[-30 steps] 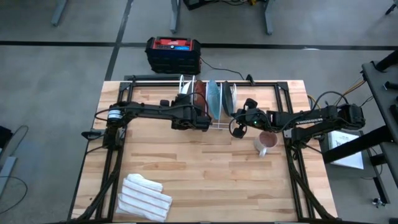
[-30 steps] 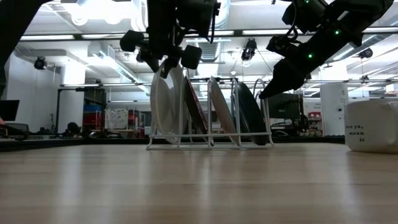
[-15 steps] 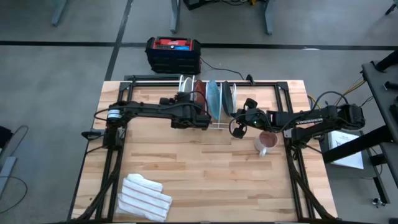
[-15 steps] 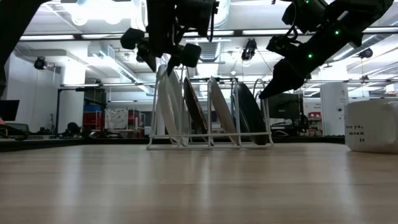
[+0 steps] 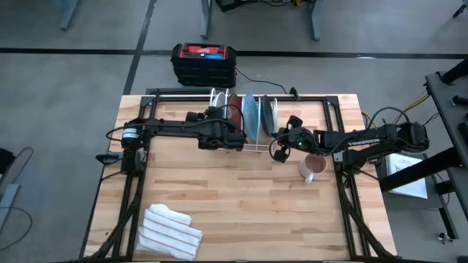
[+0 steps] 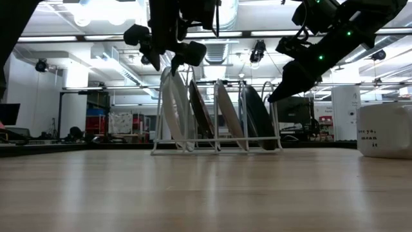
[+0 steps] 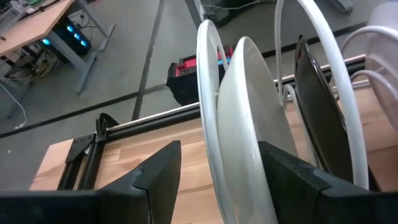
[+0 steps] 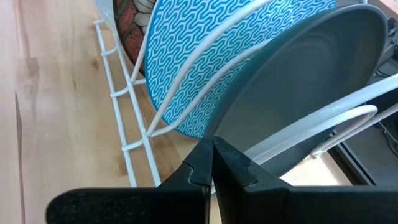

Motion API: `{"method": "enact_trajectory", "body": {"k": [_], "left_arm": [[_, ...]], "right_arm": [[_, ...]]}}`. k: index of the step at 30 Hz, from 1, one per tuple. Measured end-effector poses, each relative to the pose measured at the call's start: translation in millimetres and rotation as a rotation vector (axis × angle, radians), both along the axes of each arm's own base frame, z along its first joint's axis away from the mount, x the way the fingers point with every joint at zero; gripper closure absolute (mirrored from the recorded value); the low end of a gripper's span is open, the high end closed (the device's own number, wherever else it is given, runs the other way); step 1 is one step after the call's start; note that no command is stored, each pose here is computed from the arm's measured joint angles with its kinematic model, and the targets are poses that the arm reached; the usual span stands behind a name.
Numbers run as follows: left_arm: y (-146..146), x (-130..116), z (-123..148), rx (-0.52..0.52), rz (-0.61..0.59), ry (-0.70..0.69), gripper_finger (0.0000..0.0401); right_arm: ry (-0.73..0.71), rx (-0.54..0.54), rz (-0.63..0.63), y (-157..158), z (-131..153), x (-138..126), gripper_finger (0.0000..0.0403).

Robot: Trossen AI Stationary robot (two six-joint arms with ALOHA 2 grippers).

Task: Sort dishes
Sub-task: Put the white plate in the dish rack, then return to Home Position

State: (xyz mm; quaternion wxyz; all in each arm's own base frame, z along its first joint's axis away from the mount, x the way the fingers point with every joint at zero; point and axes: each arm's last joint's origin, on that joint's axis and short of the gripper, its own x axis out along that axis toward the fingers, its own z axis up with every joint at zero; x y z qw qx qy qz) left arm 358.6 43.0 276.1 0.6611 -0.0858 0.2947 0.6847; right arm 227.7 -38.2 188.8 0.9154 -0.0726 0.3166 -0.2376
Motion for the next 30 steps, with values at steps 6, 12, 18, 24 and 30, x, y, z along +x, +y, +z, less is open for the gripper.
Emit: {"method": "enact_trajectory", "body": {"k": [6, 12, 18, 24, 30], "left_arm": [[0, -1, 1, -0.007, -0.007, 0.009, 0.0204], [0, -1, 2, -0.011, -0.021, 0.029, 0.0204], [0, -2, 3, -0.016, -0.011, 0.008, 0.0204], [1, 1, 20, -0.011, -0.011, -0.047, 0.0204], [1, 5, 45, 0.002, -0.053, -0.081, 0.0204]], "right_arm": [[-0.004, 0.005, -0.004, 0, 0, 0, 0.0403], [-0.007, 0.009, -0.007, 0, 0, 0, 0.0403], [-0.009, 0.012, -0.01, 0, 0, 0, 0.0403], [-0.011, 0.013, -0.016, 0, 0, 0, 0.0403], [-0.011, 0.013, -0.016, 0, 0, 0, 0.0403]]}}
